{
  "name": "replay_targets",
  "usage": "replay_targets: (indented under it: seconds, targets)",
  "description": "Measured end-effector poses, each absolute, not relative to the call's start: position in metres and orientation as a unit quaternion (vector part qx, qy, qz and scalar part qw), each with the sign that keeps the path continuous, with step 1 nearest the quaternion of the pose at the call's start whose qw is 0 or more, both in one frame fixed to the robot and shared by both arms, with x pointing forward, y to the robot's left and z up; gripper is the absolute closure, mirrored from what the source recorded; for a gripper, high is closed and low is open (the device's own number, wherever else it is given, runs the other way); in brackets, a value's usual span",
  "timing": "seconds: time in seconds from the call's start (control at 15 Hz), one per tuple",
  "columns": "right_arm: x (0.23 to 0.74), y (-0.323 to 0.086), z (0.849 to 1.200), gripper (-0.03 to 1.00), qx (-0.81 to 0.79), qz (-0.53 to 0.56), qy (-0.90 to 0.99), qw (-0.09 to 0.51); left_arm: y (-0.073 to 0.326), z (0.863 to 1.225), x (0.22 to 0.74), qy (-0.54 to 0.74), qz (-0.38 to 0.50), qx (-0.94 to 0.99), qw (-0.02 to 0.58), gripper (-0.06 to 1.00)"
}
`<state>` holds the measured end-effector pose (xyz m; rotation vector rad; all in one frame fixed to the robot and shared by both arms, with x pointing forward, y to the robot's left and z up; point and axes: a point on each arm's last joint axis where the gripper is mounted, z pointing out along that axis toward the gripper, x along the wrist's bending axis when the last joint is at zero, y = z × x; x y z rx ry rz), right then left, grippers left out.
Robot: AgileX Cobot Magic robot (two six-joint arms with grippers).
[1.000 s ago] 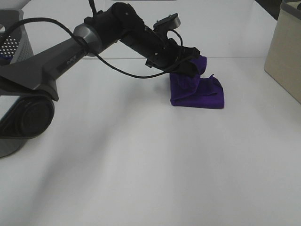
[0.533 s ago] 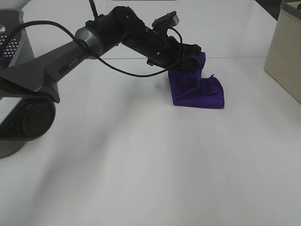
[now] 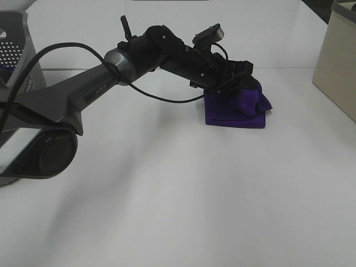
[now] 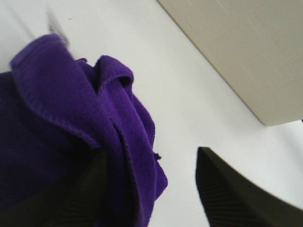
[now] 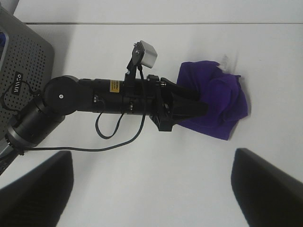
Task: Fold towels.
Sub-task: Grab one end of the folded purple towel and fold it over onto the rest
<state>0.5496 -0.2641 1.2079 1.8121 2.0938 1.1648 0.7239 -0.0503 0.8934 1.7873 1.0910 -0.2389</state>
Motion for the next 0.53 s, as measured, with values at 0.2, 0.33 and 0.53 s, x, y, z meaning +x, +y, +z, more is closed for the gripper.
replay_targets:
  seconds: [0.2, 0.33, 0.53]
  targets:
    - [0.55, -0.264, 1.208, 0.13, 0.602, 0.388, 0.695, 0.068, -0.054, 0.899, 0.722, 0.428, -0.113, 0.729, 0.521, 0.28]
    - [0.55, -0.264, 1.208, 0.13, 0.602, 0.388, 0.695, 0.068, -0.051, 0.904, 0.723, 0.416, -0.108, 0.735, 0.525, 0.28]
    - [0.55, -0.264, 1.208, 0.13, 0.602, 0.388, 0.695, 0.068, -0.03, 0.926, 0.739, 0.427, -0.091, 0.709, 0.554, 0.28]
